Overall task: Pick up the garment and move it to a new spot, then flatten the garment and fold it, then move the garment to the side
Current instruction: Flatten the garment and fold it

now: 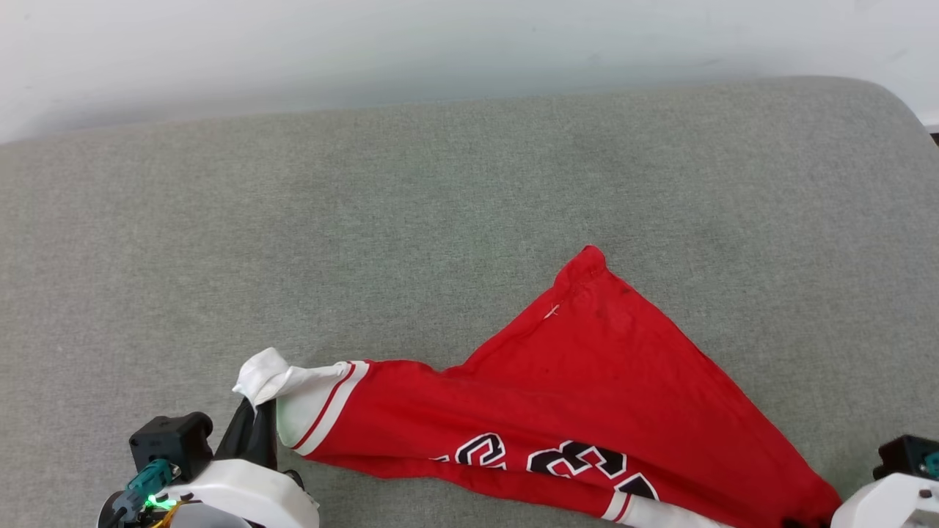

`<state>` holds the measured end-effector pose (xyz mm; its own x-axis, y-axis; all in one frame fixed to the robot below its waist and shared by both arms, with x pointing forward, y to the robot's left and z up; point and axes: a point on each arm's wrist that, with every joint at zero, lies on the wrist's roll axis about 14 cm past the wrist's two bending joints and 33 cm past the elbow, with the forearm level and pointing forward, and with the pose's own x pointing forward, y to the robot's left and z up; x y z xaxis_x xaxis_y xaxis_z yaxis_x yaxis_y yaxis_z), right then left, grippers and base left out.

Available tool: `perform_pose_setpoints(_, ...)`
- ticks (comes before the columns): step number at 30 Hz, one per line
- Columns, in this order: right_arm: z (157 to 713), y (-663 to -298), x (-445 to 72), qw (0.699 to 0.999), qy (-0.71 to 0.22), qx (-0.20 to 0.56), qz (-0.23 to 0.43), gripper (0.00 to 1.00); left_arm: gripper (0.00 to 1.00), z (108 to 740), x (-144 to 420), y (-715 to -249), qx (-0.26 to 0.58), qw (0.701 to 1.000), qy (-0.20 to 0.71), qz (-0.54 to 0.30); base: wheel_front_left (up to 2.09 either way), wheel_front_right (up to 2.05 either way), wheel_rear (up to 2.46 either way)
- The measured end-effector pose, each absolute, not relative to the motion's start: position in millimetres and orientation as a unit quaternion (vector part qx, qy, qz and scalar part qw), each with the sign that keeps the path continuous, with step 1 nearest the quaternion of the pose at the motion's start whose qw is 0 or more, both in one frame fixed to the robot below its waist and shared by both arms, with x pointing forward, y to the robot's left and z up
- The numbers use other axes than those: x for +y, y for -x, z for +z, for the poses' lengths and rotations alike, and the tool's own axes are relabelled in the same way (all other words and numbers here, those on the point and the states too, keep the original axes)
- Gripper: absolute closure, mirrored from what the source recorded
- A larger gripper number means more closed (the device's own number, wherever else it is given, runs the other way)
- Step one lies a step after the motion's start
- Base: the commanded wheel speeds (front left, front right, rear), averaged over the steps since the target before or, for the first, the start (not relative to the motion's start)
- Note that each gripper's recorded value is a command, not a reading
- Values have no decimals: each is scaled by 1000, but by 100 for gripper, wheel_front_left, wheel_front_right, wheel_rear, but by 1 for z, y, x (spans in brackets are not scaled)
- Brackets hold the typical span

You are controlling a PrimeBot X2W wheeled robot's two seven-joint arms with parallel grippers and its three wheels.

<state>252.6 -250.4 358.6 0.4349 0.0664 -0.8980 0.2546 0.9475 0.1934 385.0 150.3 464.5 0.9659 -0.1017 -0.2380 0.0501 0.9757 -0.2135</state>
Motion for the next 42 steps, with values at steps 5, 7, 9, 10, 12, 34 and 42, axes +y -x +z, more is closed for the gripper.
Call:
perform_pose_setpoints(5,390,-291,-268,900,-134,407,-83,0,100,462,146,-388,133,985,99,-45,0,0,0)
perform_pose_setpoints(7,413,-318,-278,933,-124,326,-94,0,100,460,145,-388,137,985,99,-47,0,0,0)
perform_pose_setpoints(9,438,-343,-284,958,-112,245,-100,0,100,460,144,-389,138,984,99,-47,0,0,0)
perform_pose_setpoints(10,448,-352,-285,966,-111,211,-100,0,100,460,144,-390,139,984,99,-47,0,0,0)
perform_pose_setpoints(12,458,-369,-280,975,-112,172,-89,0,100,461,144,-391,137,985,99,-47,0,0,0)
perform_pose_setpoints(34,396,-483,-149,877,-6,447,176,0,100,445,145,-421,132,984,115,-40,0,0,0)
perform_pose_setpoints(42,359,-485,-122,840,10,497,217,0,100,429,151,-425,143,983,115,-31,0,0,0)
